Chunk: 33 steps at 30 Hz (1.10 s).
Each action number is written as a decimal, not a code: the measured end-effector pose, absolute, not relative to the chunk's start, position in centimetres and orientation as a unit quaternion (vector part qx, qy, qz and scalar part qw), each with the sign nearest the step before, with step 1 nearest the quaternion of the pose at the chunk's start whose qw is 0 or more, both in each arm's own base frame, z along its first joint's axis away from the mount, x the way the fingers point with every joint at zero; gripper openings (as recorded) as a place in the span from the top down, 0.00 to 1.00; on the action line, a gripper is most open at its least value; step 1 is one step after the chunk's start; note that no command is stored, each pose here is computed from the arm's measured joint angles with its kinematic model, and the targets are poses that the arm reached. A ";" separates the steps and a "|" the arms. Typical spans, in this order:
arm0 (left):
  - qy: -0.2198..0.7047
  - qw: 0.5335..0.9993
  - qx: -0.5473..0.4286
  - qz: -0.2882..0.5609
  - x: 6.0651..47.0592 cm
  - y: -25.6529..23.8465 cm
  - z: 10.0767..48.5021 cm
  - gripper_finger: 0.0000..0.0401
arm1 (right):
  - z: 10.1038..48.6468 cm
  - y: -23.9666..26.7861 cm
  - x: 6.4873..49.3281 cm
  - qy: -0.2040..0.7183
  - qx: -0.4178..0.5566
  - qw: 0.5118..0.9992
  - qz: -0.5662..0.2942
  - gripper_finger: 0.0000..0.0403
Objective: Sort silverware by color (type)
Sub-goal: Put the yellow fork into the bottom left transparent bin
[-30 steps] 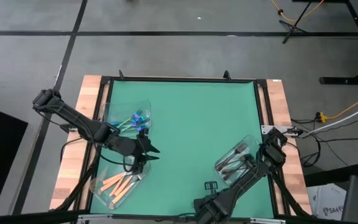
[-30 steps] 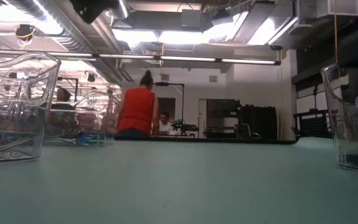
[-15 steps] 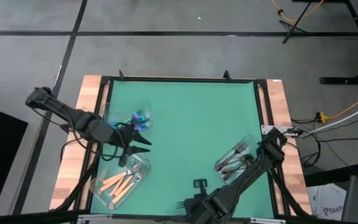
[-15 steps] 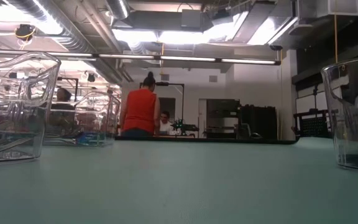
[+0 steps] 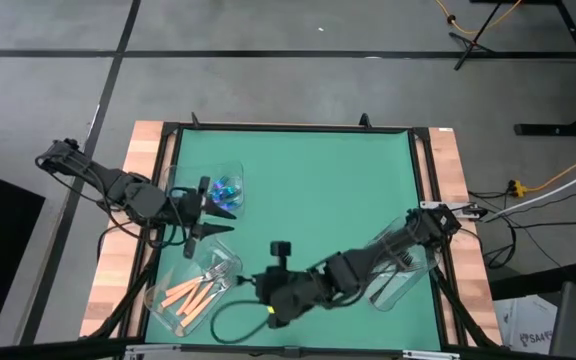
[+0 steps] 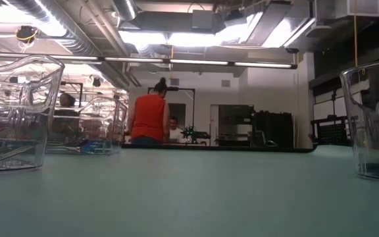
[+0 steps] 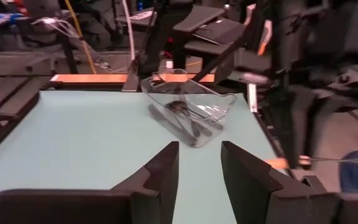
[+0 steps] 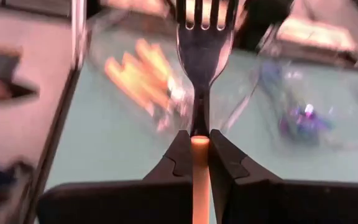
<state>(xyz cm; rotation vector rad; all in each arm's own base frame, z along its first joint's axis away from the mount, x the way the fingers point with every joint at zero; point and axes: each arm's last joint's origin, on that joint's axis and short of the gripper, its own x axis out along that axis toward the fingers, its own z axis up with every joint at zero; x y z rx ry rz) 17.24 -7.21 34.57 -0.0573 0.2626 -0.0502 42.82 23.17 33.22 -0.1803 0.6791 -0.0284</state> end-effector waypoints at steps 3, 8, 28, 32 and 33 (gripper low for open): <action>0.131 0.991 -0.025 -0.008 17.3 -7.1 34.5 0.72 | 34.1 22.2 43.9 0.294 -0.083 0.952 -0.016 0.98; 0.131 0.991 -0.024 -0.001 17.3 -7.1 34.5 0.72 | 34.7 20.9 45.1 0.260 -0.077 0.962 -0.024 0.98; 0.110 0.993 -0.026 0.041 18.6 -7.5 34.4 0.72 | 42.5 17.8 41.9 0.127 -0.142 0.943 -0.274 0.98; 0.074 0.994 -0.037 0.077 19.5 -7.7 34.7 0.72 | 42.8 17.3 42.1 0.118 -0.138 0.939 -0.292 0.98; 0.065 0.993 -0.034 0.087 19.7 -7.8 34.8 0.72 | 42.8 17.2 42.2 0.117 -0.137 0.939 -0.294 0.98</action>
